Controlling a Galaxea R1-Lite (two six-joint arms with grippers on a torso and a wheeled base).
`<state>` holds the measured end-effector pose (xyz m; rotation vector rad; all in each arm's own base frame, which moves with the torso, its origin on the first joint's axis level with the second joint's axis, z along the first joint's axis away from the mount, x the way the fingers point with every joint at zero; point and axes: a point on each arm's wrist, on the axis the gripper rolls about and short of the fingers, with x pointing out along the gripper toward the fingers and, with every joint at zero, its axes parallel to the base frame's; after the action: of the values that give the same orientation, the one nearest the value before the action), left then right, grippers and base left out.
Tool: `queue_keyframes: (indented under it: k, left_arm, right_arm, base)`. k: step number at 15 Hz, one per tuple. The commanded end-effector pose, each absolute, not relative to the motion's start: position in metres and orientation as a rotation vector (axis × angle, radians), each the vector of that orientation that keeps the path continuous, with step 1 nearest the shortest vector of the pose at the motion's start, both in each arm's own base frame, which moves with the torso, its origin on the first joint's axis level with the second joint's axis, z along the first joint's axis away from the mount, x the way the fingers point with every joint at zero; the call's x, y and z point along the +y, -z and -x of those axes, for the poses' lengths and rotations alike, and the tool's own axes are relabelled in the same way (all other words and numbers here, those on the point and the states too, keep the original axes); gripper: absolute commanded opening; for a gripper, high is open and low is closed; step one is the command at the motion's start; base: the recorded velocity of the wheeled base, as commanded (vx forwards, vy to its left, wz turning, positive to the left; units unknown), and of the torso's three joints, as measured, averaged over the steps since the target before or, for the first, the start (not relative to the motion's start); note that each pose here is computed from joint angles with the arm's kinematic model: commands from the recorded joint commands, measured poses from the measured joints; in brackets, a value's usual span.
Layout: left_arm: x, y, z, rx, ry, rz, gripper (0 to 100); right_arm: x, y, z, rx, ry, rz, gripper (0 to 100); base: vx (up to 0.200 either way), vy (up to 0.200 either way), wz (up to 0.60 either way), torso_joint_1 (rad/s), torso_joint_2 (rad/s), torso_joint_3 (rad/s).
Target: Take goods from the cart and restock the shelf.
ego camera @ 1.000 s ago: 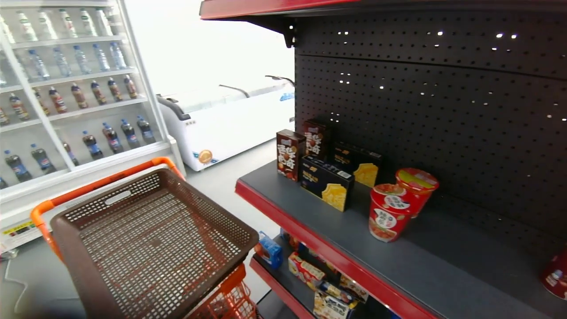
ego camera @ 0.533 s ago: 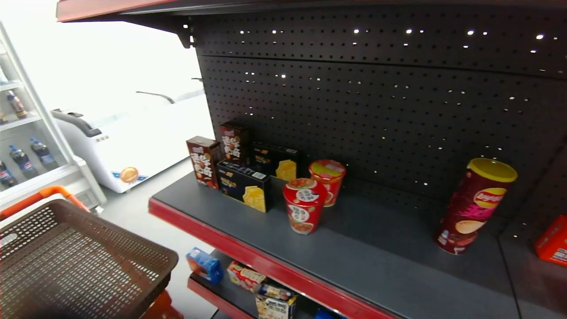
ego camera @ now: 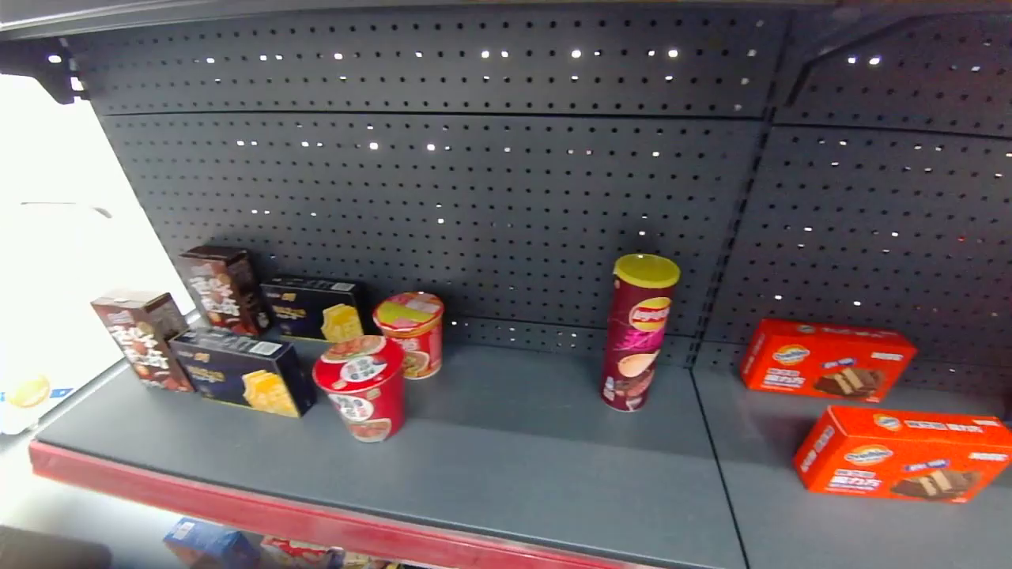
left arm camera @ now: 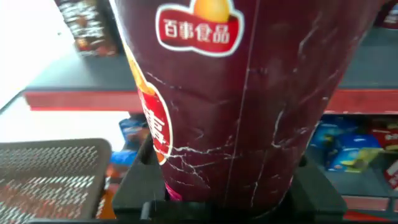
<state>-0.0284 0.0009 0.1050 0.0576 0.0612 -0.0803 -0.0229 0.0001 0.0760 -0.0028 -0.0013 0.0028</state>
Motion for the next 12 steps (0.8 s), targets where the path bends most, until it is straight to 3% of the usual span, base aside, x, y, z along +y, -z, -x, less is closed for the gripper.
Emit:
queue_keyframes:
  k: [1, 9, 12]
  left_arm:
    - [0.0009, -0.1053, 0.0279, 0.065, 0.08, -0.058, 0]
    - [0.0009, -0.1047, 0.0278, 0.068, 0.08, -0.058, 0]
    - [0.0009, -0.1045, 0.0277, 0.068, 0.08, -0.058, 0]
  right_arm:
    - [0.0001, -0.0759, 0.0229, -0.002, -0.003, 0.003, 100]
    - [0.0001, -0.0759, 0.0229, -0.002, -0.002, 0.003, 100]
    - [0.0001, -0.0759, 0.0229, -0.002, -0.003, 0.003, 100]
  base:
    - [0.0, 0.0, 0.0, 0.0, 0.0, 0.0]
    - [0.0, 0.0, 0.0, 0.0, 0.0, 0.0]
    - [0.0, 0.0, -0.4, 0.003, 0.0, 0.002]
